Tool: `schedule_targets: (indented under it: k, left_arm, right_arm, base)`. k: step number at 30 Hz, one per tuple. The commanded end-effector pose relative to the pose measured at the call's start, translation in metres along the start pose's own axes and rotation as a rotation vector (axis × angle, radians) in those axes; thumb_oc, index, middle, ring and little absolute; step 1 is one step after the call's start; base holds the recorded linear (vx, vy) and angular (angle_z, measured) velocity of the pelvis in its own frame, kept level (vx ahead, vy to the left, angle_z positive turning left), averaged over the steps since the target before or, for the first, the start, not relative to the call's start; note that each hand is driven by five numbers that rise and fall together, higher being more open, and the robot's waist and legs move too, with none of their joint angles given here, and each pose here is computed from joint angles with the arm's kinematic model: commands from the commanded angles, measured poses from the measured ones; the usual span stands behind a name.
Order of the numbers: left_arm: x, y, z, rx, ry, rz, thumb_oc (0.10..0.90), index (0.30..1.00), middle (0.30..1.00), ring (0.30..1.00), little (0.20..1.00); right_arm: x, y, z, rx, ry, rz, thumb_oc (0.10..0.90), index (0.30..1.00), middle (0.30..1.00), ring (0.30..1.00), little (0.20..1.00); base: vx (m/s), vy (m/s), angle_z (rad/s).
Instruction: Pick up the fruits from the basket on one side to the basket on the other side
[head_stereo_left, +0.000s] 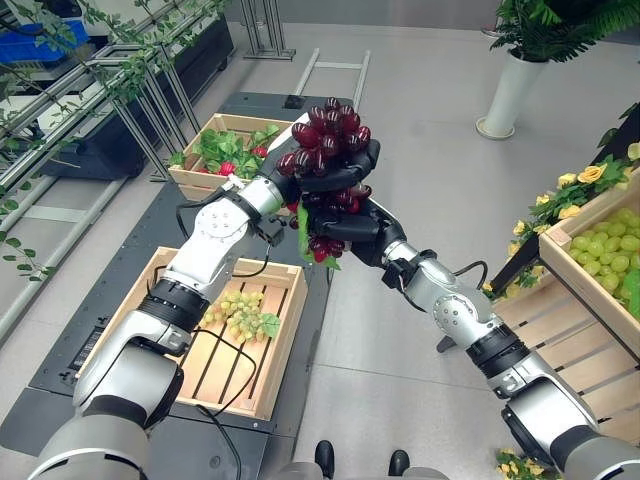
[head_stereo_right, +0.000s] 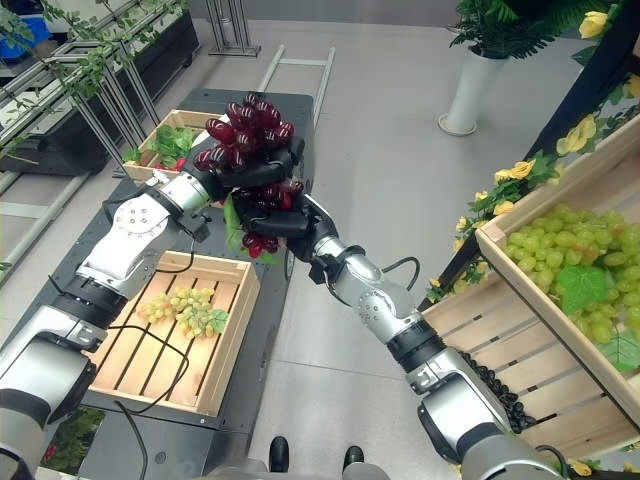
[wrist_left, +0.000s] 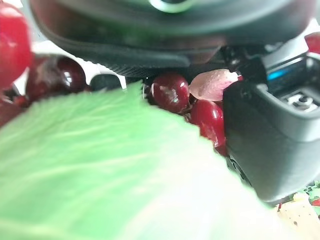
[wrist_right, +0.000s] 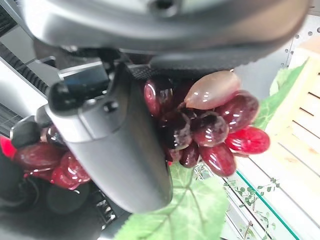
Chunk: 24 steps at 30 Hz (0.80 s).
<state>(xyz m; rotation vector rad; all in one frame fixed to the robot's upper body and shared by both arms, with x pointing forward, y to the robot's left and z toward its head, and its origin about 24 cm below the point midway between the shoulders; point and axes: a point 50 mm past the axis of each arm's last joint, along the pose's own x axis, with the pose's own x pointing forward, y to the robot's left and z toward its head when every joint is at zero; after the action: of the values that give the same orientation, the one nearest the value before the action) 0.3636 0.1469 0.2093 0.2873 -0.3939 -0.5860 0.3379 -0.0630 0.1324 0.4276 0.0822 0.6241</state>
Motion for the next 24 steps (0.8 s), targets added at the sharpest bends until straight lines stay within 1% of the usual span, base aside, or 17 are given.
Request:
schedule_targets:
  k: [1,2,3,4,5,8,13,16,21,24]
  left_arm:
    - [0.005,0.025,0.001,0.023,-0.016,0.104,0.4,0.3,0.3,0.3,0.3]
    - [0.004,0.026,0.001,0.019,-0.016,0.108,0.4,0.3,0.3,0.3,0.3]
    - [0.004,0.026,0.0,0.013,-0.016,0.114,0.508,0.462,0.462,0.462,0.462]
    - [0.003,0.027,-0.001,0.007,-0.014,0.119,0.508,0.462,0.462,0.462,0.462]
    - [0.002,0.027,-0.002,0.002,-0.016,0.126,0.8,0.9,0.9,0.9,0.9]
    - [0.001,0.028,-0.003,-0.008,-0.014,0.151,0.8,0.9,0.9,0.9,0.9]
    - [-0.007,0.038,-0.006,-0.066,-0.039,0.261,0.8,0.9,0.9,0.9,0.9]
    - [-0.019,0.046,-0.015,-0.095,-0.044,0.348,0.8,0.9,0.9,0.9,0.9]
    - [-0.033,0.054,-0.025,-0.094,-0.008,0.408,0.8,0.9,0.9,0.9,0.9]
    - [-0.053,0.064,-0.036,-0.1,0.018,0.461,0.8,0.9,0.9,0.9,0.9]
  right_arm:
    - [0.013,0.02,0.076,0.098,-0.413,0.074,0.4,0.3,0.3,0.3,0.3]
    - [0.013,0.019,0.076,0.099,-0.414,0.071,0.4,0.3,0.3,0.3,0.3]
    - [0.013,0.018,0.076,0.101,-0.414,0.069,0.4,0.3,0.3,0.3,0.3]
    - [0.013,0.017,0.076,0.101,-0.414,0.067,0.4,0.3,0.3,0.3,0.3]
    - [0.013,0.017,0.076,0.102,-0.413,0.065,0.4,0.3,0.3,0.3,0.3]
    - [0.012,0.015,0.075,0.099,-0.406,0.059,0.4,0.3,0.3,0.3,0.3]
    - [0.009,0.006,0.072,0.09,-0.398,0.024,0.4,0.3,0.3,0.3,0.3]
    - [0.003,-0.009,0.066,0.081,-0.39,-0.028,0.4,0.3,0.3,0.3,0.3]
    - [-0.006,-0.027,0.06,0.09,-0.377,-0.088,0.4,0.3,0.3,0.3,0.3]
    - [-0.022,-0.053,0.05,0.094,-0.361,-0.167,0.4,0.3,0.3,0.3,0.3]
  base:
    - [0.0,0.0,0.0]
    - [0.0,0.0,0.0]
    - [0.0,0.0,0.0]
    - [0.0,0.0,0.0]
    - [0.0,0.0,0.0]
    - [0.0,0.0,0.0]
    - [0.0,0.0,0.0]
    - [0.0,0.0,-0.01]
    - [0.0,-0.001,-0.04]
    - [0.0,0.0,-0.08]
